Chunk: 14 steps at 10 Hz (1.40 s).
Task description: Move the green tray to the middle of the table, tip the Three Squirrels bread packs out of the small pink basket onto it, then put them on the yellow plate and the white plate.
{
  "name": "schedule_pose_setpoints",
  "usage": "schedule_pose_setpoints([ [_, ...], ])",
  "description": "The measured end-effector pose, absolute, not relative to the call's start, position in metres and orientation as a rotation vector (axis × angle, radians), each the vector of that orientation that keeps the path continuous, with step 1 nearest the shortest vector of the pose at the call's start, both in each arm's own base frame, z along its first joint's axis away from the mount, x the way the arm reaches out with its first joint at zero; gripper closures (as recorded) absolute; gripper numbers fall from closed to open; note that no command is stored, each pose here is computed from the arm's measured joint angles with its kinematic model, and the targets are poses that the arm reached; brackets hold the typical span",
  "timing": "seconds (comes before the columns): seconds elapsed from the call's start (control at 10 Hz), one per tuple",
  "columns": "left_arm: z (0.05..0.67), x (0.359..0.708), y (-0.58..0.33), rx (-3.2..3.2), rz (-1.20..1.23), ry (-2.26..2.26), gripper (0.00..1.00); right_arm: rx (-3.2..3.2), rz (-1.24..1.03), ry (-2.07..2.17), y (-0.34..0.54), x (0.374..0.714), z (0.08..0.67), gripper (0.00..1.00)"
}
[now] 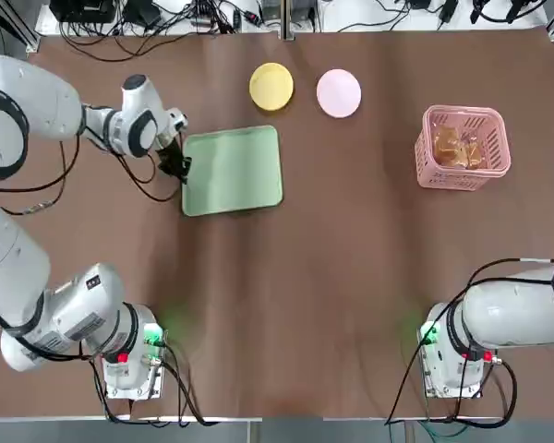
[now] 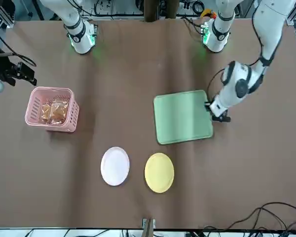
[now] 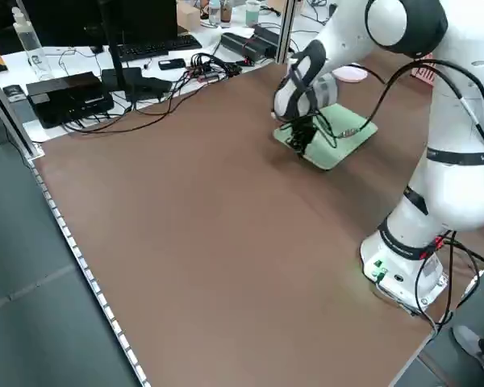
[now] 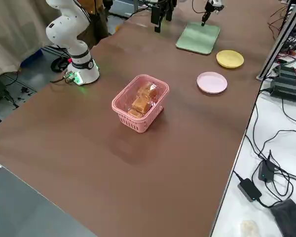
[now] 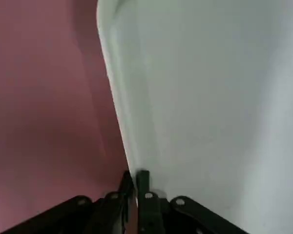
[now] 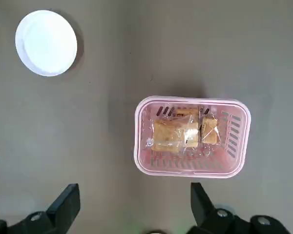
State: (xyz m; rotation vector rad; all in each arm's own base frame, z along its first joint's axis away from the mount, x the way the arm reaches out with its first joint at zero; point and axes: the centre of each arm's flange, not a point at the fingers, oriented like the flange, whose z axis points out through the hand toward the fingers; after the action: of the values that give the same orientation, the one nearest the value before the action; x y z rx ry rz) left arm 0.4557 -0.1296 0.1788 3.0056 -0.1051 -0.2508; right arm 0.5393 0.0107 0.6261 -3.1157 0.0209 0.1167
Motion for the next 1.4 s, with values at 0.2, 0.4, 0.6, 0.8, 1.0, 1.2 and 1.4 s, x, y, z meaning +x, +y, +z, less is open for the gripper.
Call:
schedule_pose_setpoints([
  [0.2,0.182,0.449,-0.198,2.988,-0.228,-0.157,0.93,-3.114,0.160,0.024,0.010,0.540,0.611,0.00],
  [0.4,0.188,0.459,-0.265,2.935,-0.201,-0.197,0.93,-3.113,0.174,0.026,0.010,0.544,0.587,0.01],
  [0.6,0.192,0.468,-0.333,2.879,-0.183,-0.183,0.94,-3.113,0.169,-0.001,0.020,0.548,0.550,0.02],
  [0.8,0.191,0.470,-0.377,2.857,-0.174,-0.173,0.94,-3.116,0.162,-0.066,0.045,0.545,0.512,0.04],
  [1.0,0.181,0.474,-0.375,2.871,-0.185,-0.151,0.86,-3.117,0.147,-0.079,0.050,0.533,0.479,0.04],
  [1.2,0.184,0.495,-0.350,2.901,-0.201,-0.053,0.55,-3.118,0.141,-0.073,0.047,0.516,0.440,0.04],
  [1.4,0.233,0.552,-0.271,2.968,-0.157,0.074,0.26,-3.119,0.152,-0.069,0.045,0.500,0.402,0.04],
])
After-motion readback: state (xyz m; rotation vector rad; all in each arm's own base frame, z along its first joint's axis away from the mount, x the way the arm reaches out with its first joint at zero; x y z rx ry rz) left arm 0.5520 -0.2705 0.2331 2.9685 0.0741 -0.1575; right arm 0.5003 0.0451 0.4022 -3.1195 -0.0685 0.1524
